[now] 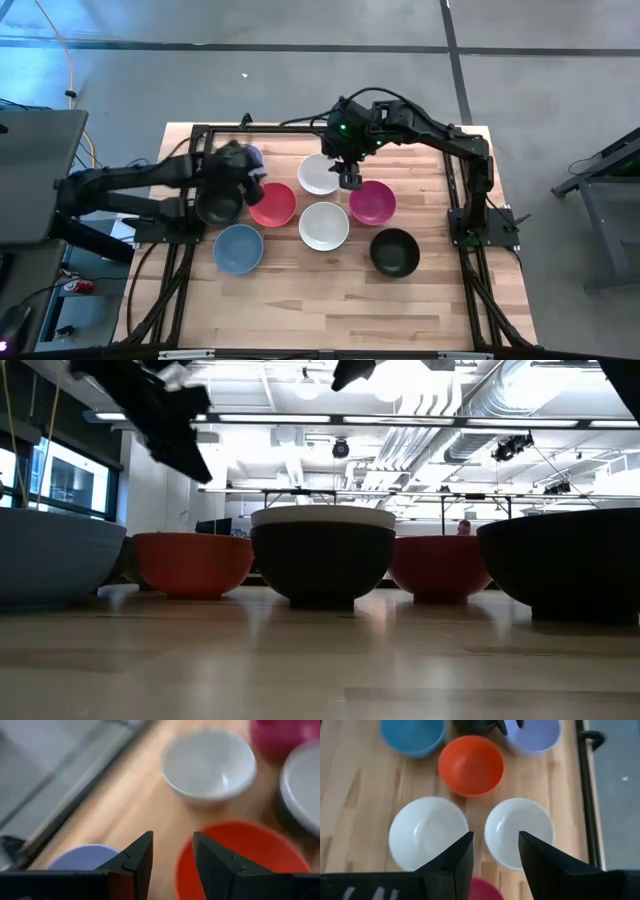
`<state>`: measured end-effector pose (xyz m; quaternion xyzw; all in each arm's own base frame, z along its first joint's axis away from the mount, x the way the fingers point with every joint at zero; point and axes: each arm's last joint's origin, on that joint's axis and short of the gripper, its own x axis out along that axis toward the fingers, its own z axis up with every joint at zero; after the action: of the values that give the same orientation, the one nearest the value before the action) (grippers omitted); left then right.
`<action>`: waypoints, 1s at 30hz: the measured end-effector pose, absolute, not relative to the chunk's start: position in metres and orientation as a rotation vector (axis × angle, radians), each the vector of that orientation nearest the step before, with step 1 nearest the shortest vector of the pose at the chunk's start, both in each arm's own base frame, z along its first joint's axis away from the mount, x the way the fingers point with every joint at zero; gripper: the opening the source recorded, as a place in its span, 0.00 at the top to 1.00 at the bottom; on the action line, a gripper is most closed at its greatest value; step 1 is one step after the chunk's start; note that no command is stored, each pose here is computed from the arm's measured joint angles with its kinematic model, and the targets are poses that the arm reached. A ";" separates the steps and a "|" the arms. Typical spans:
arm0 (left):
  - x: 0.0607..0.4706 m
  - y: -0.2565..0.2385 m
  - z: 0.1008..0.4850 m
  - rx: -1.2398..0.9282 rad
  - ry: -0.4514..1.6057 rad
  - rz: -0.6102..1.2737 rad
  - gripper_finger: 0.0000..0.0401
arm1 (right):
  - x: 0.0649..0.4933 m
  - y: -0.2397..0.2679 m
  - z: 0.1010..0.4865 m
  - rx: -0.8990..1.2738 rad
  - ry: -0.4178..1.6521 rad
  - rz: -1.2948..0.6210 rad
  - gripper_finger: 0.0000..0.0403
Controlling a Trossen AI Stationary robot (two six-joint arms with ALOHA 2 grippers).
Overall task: Nest bowls inside each other
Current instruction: Stack the orange bowl on top of the bottom white bowl
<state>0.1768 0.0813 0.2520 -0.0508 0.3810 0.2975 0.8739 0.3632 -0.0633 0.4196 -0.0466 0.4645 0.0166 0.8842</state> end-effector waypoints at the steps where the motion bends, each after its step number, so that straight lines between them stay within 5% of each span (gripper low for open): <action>1: 0.182 0.085 0.250 -0.101 0.845 0.581 0.68 | 0.362 -0.063 0.419 -0.097 0.973 0.059 0.64; 18: 0.232 0.122 0.245 0.063 1.198 0.228 0.68 | 0.345 -0.055 0.435 -0.144 0.859 0.395 0.64; 30: 0.241 0.140 0.217 0.019 1.382 0.149 0.68 | 0.306 -0.056 0.472 -0.177 0.568 0.677 0.64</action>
<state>0.2408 0.1398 0.2175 0.0090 0.6368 0.0686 0.7679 0.3063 -0.0557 0.4723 -0.0853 0.2743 0.3270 0.9003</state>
